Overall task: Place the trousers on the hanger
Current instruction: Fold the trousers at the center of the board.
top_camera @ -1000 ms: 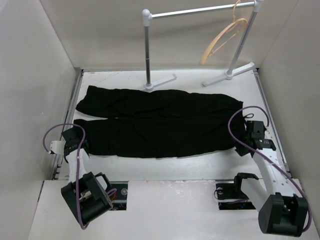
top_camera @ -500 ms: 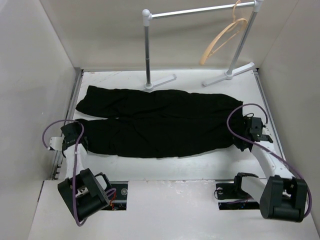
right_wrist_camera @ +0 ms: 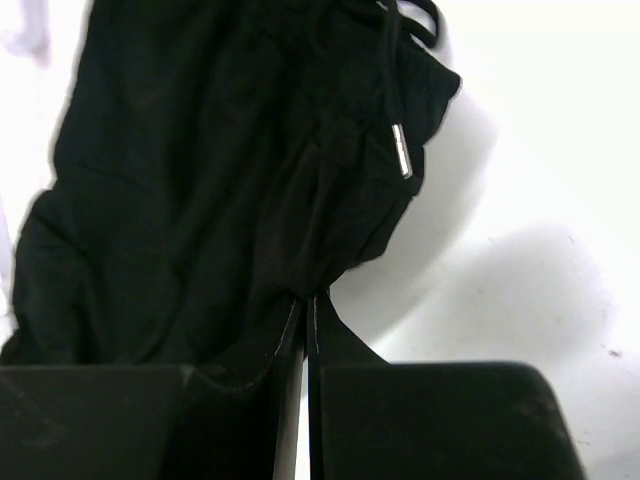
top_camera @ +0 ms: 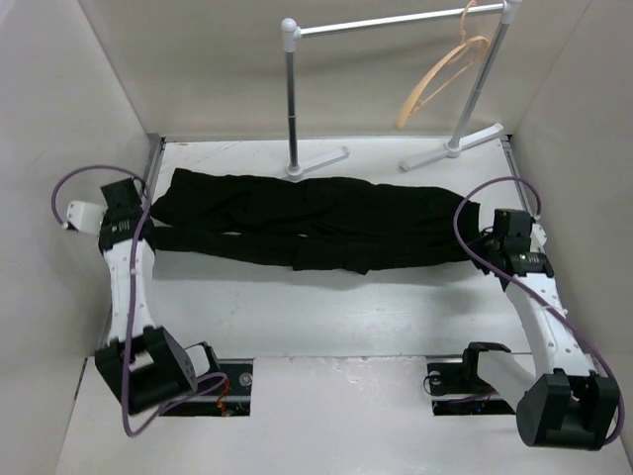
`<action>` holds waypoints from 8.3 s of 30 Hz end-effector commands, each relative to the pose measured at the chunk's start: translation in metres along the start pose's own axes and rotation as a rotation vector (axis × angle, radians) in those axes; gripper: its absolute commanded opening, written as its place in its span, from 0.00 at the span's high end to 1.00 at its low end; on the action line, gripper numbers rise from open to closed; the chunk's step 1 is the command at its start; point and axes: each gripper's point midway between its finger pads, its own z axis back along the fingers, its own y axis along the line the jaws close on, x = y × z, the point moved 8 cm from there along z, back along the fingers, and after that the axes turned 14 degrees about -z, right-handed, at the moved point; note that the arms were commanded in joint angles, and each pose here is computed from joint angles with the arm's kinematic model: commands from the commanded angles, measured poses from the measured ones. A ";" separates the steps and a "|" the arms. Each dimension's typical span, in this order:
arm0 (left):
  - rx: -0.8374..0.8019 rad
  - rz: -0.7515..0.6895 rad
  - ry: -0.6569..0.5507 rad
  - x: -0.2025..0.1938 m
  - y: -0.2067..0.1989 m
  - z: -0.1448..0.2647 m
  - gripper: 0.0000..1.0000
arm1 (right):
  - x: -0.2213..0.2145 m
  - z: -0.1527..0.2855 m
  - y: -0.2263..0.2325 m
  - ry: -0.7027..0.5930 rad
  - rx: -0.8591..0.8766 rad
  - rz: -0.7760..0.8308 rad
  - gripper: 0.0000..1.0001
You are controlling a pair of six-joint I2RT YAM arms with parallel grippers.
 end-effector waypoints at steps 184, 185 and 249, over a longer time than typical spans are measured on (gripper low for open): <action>-0.487 -0.280 0.263 -0.145 0.017 0.106 0.52 | -0.175 0.164 0.233 0.094 0.692 0.416 0.89; -0.507 -0.308 0.274 -0.155 0.009 0.110 0.53 | -0.150 0.162 0.225 0.087 0.685 0.381 0.88; -0.944 -0.411 0.397 -0.188 0.002 0.240 0.72 | -0.033 0.238 0.230 -0.074 0.824 0.474 0.89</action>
